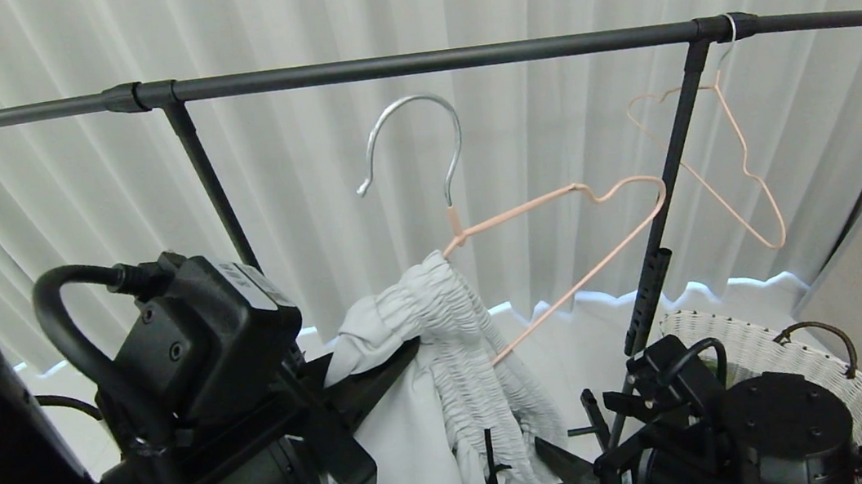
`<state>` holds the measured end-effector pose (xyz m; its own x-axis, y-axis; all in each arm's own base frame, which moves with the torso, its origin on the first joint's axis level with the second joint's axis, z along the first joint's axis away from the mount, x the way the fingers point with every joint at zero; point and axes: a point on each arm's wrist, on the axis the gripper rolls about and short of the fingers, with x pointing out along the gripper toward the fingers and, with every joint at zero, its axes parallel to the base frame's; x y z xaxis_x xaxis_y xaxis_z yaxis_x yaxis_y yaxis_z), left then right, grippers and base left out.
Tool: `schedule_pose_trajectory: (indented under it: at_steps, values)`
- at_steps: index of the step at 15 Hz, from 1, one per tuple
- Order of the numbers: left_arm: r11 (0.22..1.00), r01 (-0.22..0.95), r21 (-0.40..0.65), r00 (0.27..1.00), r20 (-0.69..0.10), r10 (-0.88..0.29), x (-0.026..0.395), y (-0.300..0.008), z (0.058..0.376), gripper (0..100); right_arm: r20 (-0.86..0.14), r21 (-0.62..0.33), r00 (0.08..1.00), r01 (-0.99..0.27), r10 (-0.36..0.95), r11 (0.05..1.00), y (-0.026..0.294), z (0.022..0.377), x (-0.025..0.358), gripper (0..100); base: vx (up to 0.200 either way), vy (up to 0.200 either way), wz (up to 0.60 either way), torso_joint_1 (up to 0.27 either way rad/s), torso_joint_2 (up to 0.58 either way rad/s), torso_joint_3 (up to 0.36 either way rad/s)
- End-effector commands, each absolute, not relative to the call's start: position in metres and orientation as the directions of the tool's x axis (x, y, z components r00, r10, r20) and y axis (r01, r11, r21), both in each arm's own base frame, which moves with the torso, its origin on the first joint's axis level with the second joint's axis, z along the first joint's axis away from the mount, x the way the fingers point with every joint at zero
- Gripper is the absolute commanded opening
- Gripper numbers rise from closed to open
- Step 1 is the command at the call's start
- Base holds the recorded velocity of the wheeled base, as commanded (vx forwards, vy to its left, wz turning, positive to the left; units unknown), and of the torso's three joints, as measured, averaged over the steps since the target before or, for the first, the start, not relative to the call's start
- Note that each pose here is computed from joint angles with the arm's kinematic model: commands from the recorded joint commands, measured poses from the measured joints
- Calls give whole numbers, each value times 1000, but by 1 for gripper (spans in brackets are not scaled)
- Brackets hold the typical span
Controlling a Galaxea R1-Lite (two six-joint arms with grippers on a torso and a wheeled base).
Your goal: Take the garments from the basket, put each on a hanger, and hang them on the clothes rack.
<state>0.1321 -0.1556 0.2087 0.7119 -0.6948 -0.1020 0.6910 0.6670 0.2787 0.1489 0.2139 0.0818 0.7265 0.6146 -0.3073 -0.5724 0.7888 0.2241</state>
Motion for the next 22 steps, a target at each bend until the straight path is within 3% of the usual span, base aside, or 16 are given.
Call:
schedule_pose_trajectory:
  at_steps: [1, 2, 3, 11, 15, 22]
  values:
    - [667, 691, 278, 711, -94, -697, 132, -156, 211, 0, -322, 219, 723, -572, 612, 791, 214, 78, 149, 100, 0, 0, 0, 0, 0, 0]
    - [666, 692, 278, 710, -94, -698, 132, -156, 211, 0, -327, 219, 723, -569, 609, 793, 214, 77, 148, 100, 0, 0, 0, 0, 0, 0]
    - [665, 693, 278, 709, -94, -699, 131, -156, 211, 0, -333, 217, 723, -565, 605, 796, 213, 75, 148, 0, 0, 0, 0, 0, 0, 0]
    - [662, 694, 282, 709, -114, -695, 129, -153, 205, 0, -369, 165, 825, -396, 428, 904, 182, 68, 164, 0, 0, 0, 0, 0, 0, 0]
    - [612, 720, 328, 687, -214, -695, 121, -145, 177, 0, -329, 117, 895, -278, 301, 953, 151, 79, 190, 0, 0, 0, 0, 0, 0, 0]
    - [496, 802, 331, 595, -384, -706, 109, -132, 135, 0, -292, 30, 914, -285, 281, 958, 139, 90, 191, 0, 0, 0, 0, 0, 0, 0]
